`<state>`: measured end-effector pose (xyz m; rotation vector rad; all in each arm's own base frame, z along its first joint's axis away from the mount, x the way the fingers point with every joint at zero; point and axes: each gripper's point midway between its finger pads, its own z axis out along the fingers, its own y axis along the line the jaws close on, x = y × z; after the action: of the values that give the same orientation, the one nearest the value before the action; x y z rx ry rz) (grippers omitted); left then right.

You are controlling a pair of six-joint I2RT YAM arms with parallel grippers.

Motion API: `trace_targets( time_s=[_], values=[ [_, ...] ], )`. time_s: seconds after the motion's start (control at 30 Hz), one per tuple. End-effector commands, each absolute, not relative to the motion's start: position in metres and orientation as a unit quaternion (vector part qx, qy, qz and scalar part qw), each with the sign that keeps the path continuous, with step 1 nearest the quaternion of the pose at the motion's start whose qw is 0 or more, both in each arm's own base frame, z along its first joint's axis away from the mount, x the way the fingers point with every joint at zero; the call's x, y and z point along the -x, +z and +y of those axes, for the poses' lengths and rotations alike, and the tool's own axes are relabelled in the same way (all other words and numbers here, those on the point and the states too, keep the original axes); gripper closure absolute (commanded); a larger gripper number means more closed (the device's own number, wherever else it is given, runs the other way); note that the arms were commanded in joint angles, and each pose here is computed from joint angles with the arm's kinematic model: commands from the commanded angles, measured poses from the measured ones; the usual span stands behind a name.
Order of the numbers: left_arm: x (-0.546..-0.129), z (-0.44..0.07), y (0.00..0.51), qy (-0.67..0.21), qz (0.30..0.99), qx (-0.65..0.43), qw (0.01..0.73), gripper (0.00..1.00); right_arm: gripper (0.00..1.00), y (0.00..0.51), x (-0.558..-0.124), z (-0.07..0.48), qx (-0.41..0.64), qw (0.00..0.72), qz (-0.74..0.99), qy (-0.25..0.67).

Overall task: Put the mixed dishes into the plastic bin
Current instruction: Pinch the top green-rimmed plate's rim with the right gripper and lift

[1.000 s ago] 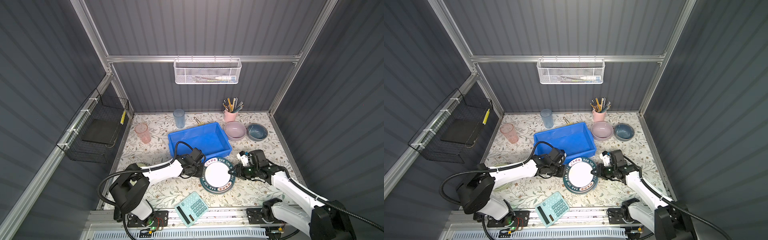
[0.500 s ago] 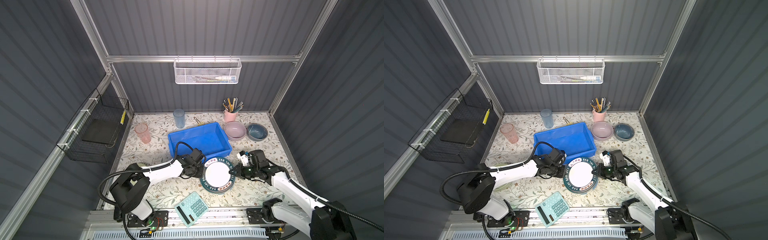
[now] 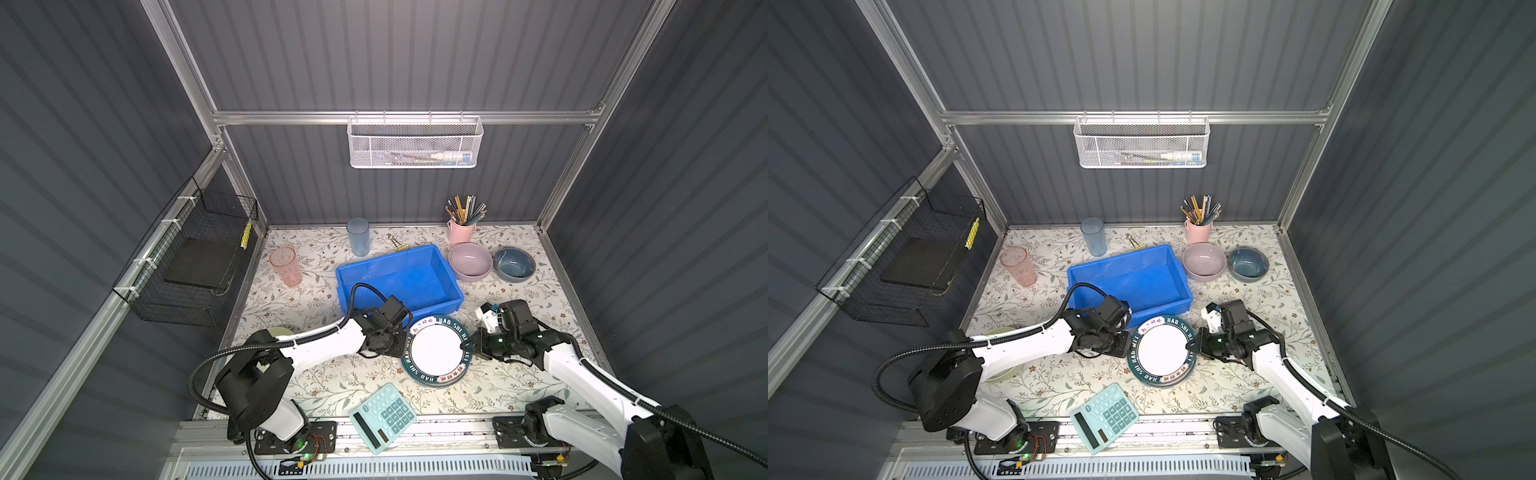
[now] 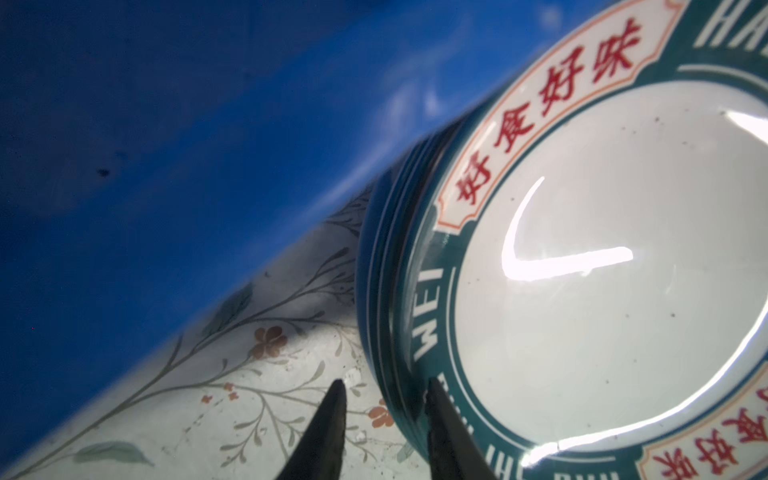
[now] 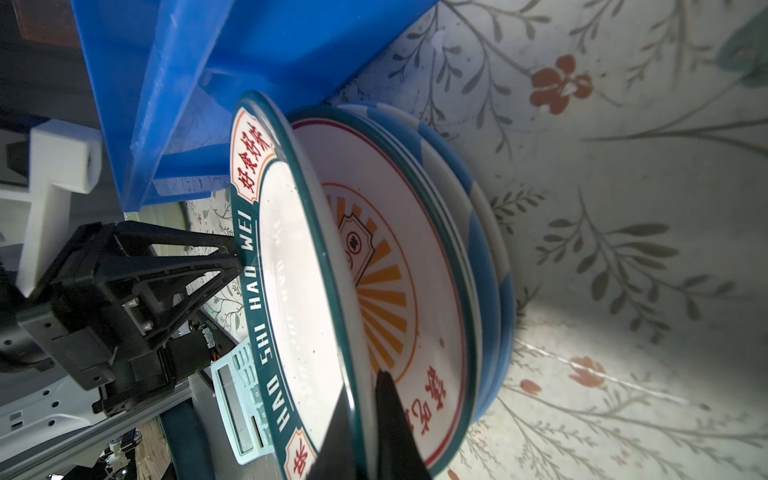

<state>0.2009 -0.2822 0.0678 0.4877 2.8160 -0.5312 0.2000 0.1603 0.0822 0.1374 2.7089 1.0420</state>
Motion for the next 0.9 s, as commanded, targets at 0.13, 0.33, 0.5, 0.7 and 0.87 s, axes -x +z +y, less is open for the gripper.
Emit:
trace_targets(
  time_s=[0.13, 0.33, 0.5, 0.7, 0.87],
  values=[
    [-0.209, -0.27, 0.121, -0.157, 0.957, -0.181, 0.162, 0.47, 1.0, 0.11, -0.2, 0.163, -0.025, 0.136, 0.921, 0.365],
    [-0.219, -0.256, 0.162, -0.136, 0.953, -0.185, 0.199, 0.38, 1.0, 0.128, -0.198, 0.161, -0.014, 0.148, 0.921, 0.361],
    [-0.238, -0.221, 0.166, -0.123, 0.965, -0.132, 0.191, 0.38, 1.0, 0.144, -0.198, 0.159, -0.005, 0.16, 0.92, 0.358],
    [-0.262, -0.177, 0.167, -0.084, 0.971, -0.087, 0.206, 0.37, 1.0, 0.171, -0.203, 0.159, 0.007, 0.181, 0.918, 0.353],
    [-0.279, -0.149, 0.152, -0.07, 0.978, -0.044, 0.193, 0.42, 1.0, 0.202, -0.223, 0.162, 0.021, 0.206, 0.914, 0.349]
  ],
)
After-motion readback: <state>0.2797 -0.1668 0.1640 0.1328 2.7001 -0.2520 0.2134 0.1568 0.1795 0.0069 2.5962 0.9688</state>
